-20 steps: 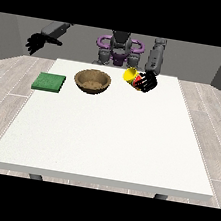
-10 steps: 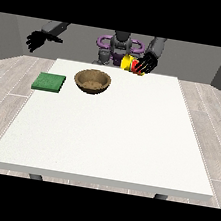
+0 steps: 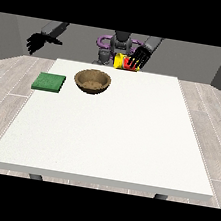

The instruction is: Pick the cup and pour the ball into the bowl, then pick the bowl and place it on the pad

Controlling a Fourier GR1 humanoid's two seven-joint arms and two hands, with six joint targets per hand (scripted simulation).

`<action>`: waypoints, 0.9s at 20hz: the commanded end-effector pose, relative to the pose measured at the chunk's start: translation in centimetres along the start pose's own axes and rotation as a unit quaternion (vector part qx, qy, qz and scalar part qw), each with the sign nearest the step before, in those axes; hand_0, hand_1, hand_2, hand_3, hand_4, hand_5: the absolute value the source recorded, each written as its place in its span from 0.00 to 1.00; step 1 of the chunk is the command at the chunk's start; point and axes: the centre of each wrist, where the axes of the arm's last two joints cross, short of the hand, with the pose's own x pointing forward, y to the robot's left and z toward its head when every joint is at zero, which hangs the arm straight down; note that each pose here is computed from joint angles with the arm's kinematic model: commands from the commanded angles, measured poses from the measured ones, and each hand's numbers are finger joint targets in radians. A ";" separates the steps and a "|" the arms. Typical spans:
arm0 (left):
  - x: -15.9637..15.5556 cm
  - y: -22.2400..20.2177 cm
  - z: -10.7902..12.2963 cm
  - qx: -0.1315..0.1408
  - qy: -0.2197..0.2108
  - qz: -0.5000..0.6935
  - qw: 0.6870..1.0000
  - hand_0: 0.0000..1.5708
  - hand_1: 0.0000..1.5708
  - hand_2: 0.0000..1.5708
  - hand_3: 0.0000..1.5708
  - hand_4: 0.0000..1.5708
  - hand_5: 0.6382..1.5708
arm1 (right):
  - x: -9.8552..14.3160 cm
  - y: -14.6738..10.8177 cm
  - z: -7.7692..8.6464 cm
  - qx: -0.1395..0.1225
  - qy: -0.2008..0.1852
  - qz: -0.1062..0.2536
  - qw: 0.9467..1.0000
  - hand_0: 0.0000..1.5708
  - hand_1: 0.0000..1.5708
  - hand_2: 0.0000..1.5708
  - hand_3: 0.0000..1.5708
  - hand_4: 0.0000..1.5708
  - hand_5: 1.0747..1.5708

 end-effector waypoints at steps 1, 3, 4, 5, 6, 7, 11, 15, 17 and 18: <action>3.7 -0.4 -0.2 -0.008 -0.028 -0.051 0.998 0.65 0.65 1.00 1.00 0.60 1.00 | -0.7 -0.6 0.6 -0.002 0.004 0.002 1.000 0.00 0.00 0.03 0.00 0.00 0.96; 4.8 0.9 -2.1 -0.002 -0.046 -0.077 0.996 0.52 0.52 1.00 0.99 0.56 1.00 | 1.2 -1.1 -1.3 -0.010 -0.005 -0.002 1.000 0.00 0.00 0.00 0.00 0.00 0.95; 5.8 0.8 -1.9 -0.004 -0.035 -0.082 0.996 0.43 0.43 1.00 0.98 0.57 1.00 | 1.5 0.4 -2.6 0.009 -0.013 0.001 1.000 0.00 0.00 0.00 0.00 0.00 0.96; 5.9 -0.3 -0.3 -0.007 -0.028 -0.087 0.996 0.37 0.37 1.00 0.98 0.56 1.00 | 2.3 -0.4 -2.9 0.016 -0.002 0.005 1.000 0.00 0.00 0.00 0.00 0.00 0.95; 6.3 -0.1 -0.7 -0.009 -0.033 -0.107 0.994 0.36 0.36 1.00 1.00 0.58 1.00 | 1.0 1.5 -2.9 0.026 0.004 0.004 1.000 0.00 0.00 0.00 0.00 0.00 0.93; 7.2 0.5 -1.3 0.004 -0.051 -0.112 0.992 0.34 0.34 1.00 1.00 0.59 1.00 | 2.9 0.7 -4.5 0.012 -0.008 0.013 1.000 0.00 0.00 0.00 0.02 0.00 0.92; 8.1 -0.5 -0.1 0.000 -0.094 -0.172 0.981 0.35 0.35 1.00 1.00 0.56 1.00 | 2.4 3.1 -5.5 0.007 0.009 0.021 1.000 0.00 0.00 0.00 0.14 0.00 0.92; 8.3 -1.2 0.6 0.001 -0.094 -0.211 0.973 0.19 0.19 1.00 1.00 0.57 1.00 | 2.8 4.5 -6.4 0.037 -0.013 0.011 0.999 0.00 0.00 0.00 0.14 0.00 0.92; 10.2 -0.3 -0.5 0.011 -0.115 -0.249 0.962 0.24 0.24 1.00 1.00 0.53 1.00 | 3.5 5.7 -7.7 0.050 -0.043 0.004 0.998 0.00 0.00 0.00 0.17 0.00 0.91; 9.7 -1.4 1.0 0.011 -0.123 -0.251 0.960 0.18 0.18 1.00 1.00 0.57 0.99 | 4.9 5.2 -8.7 0.042 -0.028 -0.001 0.999 0.00 0.00 0.00 0.17 0.00 0.91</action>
